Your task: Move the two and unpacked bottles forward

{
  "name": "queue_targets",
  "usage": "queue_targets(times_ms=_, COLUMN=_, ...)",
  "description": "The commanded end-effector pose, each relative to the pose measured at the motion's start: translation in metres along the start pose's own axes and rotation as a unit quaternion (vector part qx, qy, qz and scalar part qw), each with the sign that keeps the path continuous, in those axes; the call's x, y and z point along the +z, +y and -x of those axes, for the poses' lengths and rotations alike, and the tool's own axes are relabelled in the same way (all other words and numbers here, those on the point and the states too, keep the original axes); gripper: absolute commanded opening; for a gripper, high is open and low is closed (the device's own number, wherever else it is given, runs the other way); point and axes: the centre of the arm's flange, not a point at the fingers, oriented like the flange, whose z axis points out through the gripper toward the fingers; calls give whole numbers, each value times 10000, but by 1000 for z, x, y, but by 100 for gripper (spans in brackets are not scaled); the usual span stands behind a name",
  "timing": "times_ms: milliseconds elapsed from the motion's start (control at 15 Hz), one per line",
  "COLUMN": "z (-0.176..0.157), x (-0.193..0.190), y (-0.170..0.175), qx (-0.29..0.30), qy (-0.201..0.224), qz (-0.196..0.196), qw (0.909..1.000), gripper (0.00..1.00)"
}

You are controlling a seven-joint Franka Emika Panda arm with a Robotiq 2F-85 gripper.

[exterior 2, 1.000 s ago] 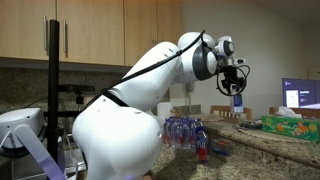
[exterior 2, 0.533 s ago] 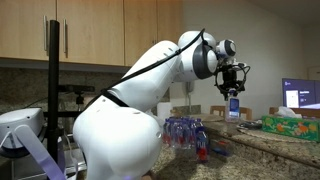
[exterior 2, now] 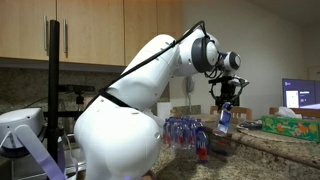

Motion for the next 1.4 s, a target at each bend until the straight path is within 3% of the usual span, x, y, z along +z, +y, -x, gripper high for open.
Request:
queue_targets(times_ms=0, z=58, x=53, y=12, qx=208, qy=78, qz=-247, qw=9994, gripper=38)
queue_targets(times_ms=400, z=73, x=48, y=-8, qx=334, qy=1242, qz=-516, qw=9904, gripper=38)
queue_targets(times_ms=933, z=98, x=83, y=-12, qx=293, qy=1286, qz=-529, qw=9899, gripper=38)
queue_targets(times_ms=1067, z=101, x=88, y=-7, qx=437, qy=1523, qz=-508, qw=9861, gripper=38)
queue_targets(times_ms=1333, z=99, x=85, y=24, qx=1159, qy=2111, qz=-403, qw=9697, gripper=38)
